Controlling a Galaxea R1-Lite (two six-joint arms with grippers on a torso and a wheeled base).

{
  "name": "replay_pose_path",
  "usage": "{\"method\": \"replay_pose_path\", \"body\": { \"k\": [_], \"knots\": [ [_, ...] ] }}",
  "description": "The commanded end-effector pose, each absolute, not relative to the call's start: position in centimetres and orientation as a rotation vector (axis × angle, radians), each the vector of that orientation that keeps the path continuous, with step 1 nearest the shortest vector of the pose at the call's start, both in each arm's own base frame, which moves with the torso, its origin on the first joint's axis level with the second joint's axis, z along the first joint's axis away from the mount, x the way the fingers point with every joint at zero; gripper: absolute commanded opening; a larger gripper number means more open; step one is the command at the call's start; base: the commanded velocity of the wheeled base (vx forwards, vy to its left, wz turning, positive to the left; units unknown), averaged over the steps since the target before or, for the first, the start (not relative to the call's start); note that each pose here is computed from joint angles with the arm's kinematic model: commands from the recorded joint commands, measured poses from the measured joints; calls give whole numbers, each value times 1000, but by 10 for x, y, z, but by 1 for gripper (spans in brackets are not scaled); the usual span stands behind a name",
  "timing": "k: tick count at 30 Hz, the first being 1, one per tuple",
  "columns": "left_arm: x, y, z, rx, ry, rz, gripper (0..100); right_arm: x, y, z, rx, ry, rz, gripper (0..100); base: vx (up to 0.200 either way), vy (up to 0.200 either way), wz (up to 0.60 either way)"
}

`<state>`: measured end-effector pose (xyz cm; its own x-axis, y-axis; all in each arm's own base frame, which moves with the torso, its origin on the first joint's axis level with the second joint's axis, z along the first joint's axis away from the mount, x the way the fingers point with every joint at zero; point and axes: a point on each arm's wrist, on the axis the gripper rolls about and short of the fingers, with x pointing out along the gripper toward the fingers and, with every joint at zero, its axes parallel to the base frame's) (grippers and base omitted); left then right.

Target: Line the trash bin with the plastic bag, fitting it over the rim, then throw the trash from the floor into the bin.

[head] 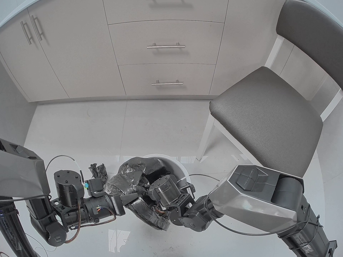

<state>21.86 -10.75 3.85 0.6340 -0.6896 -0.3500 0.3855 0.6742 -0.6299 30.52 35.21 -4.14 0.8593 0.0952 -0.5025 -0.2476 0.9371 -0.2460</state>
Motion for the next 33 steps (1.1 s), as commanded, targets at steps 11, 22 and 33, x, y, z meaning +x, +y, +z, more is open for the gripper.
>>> {"method": "replay_pose_path", "body": {
  "k": [11, 22, 33],
  "knots": [
    [219, -108, 38, -542, 621, -648, 0, 308, 349, -19, -279, 478, 173, 100, 0, 0, 0],
    [221, -109, 39, -542, 609, -654, 0, 247, 296, 17, -329, 544, 186, 100, 0, 0, 0],
    [249, -126, 65, -689, 485, -681, 0, 169, 296, 35, -355, 520, 353, 100, 0, 0, 0]
  ]
}}
